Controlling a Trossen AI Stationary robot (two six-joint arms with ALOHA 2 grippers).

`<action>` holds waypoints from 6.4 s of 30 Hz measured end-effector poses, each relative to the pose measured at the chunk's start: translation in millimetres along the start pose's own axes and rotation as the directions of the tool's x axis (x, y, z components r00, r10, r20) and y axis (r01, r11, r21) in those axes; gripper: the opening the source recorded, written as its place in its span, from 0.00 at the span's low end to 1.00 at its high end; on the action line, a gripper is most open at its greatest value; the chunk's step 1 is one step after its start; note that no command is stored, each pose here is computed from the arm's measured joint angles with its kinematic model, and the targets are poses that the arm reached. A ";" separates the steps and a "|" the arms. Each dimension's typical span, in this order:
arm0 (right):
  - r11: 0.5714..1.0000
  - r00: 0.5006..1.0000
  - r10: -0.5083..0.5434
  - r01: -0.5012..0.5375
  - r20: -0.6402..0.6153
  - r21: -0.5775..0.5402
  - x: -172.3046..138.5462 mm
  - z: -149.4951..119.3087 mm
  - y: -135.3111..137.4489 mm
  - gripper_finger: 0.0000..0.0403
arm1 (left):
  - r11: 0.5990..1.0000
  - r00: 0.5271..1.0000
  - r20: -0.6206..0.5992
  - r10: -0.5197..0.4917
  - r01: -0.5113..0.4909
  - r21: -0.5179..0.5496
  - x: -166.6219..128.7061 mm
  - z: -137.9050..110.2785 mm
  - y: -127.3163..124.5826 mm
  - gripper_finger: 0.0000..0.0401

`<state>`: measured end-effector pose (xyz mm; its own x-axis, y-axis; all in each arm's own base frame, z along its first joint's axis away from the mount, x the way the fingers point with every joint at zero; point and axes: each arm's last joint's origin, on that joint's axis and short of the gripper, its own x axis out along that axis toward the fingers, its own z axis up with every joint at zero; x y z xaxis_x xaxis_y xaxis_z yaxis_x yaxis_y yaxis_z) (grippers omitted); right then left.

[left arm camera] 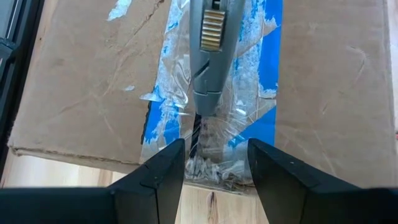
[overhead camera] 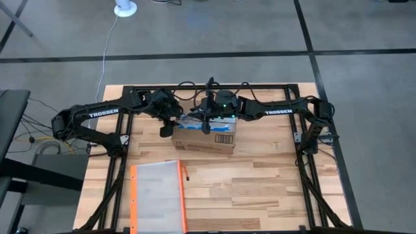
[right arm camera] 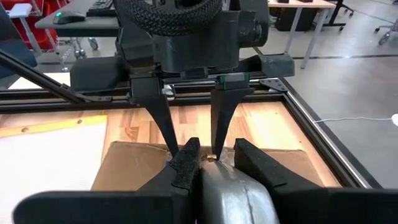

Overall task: Unpack boxes
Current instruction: Open the cardboard box with the silver cutter

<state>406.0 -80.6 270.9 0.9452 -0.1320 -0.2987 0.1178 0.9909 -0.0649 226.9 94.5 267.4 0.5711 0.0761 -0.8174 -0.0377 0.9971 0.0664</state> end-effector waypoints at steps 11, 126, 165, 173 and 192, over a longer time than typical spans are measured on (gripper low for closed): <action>1.000 0.999 -0.006 0.005 -0.037 -0.022 -0.7 -3.5 -3.2 0.15 | 1.000 1.000 -0.013 -0.005 0.005 -0.006 0.0 -1.3 -0.5 0.40; 0.999 0.992 0.012 -0.015 -0.123 -0.028 -3.2 10.4 3.2 0.15 | 0.993 0.983 -0.157 -0.098 0.108 0.052 7.6 5.7 20.1 0.40; 0.930 0.866 -0.147 -0.043 -0.477 -0.365 -88.1 14.4 -44.5 0.15 | 0.995 0.968 -0.243 -0.055 0.074 0.070 9.6 3.1 11.3 0.40; 0.871 0.832 -0.179 -0.115 -0.525 -0.478 -92.5 10.8 -46.1 0.15 | 0.994 0.972 -0.229 -0.052 0.073 0.085 10.3 5.7 9.0 0.40; 0.864 0.875 -0.318 0.108 -0.367 -0.492 -145.5 50.1 -42.1 0.15 | 0.995 0.972 -0.232 -0.047 0.066 0.077 10.0 5.8 9.1 0.40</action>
<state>278.8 -101.8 364.8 0.6775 -0.4396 -0.5897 0.0540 0.8293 -0.5562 237.0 104.3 263.1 0.3662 0.0290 -0.9301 0.0631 0.9964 0.0559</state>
